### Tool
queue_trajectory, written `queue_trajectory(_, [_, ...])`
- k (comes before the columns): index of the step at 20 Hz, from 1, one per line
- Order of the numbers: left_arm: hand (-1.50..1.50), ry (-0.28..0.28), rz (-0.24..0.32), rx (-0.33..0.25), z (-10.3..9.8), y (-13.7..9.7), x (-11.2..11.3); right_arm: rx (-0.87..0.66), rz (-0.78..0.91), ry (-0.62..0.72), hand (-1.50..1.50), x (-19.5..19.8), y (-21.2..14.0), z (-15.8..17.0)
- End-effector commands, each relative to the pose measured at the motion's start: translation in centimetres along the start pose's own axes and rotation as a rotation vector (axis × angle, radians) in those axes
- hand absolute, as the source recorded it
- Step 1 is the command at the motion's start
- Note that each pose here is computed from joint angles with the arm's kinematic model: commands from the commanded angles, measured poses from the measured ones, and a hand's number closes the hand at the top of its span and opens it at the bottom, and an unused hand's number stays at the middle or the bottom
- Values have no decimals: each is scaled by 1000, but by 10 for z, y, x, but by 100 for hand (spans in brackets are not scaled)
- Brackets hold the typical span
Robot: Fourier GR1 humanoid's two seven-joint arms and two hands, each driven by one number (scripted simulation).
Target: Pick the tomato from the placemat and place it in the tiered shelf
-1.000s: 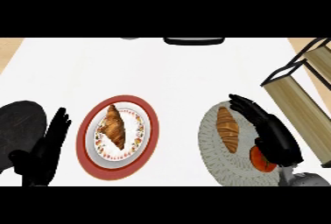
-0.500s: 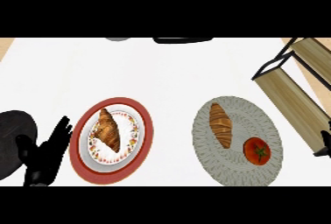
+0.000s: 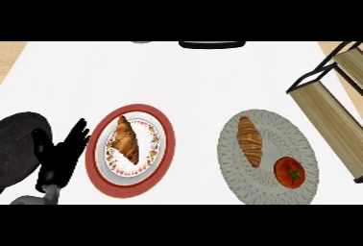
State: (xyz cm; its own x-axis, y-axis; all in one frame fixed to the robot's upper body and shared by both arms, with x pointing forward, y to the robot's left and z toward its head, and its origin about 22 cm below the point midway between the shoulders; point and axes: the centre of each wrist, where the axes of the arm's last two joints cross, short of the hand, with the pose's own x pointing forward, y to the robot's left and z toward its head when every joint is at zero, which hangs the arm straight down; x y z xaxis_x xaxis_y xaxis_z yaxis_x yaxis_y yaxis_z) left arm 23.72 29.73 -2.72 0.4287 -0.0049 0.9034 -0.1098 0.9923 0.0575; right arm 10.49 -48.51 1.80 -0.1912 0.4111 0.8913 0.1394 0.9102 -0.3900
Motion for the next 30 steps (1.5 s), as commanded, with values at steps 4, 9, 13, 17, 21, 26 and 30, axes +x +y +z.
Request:
queue_trajectory(4, [0,16,17,-8,4,-10,-9,175,99,45,-150,57,-10,7])
queue_trajectory(9, [0,-1,-2,-19,0,2,16,155,197,151,-150,90,29,3])
queue_trajectory(13, [0,7,-21,1,-17,-2,16,78,249,198,-150,124,55,-24])
queue_trajectory(17, [0,9,-9,-12,-7,0,20,42,342,290,-150,136,83,-19])
queue_trajectory(21, [0,6,-18,-40,-9,-23,5,76,382,363,-150,151,103,-47])
queue_trajectory(26, [0,19,0,-24,-5,-12,2,153,450,411,-150,146,129,-64])
queue_trajectory(30, [0,25,7,-31,-7,-24,11,174,474,445,-150,125,142,-45])
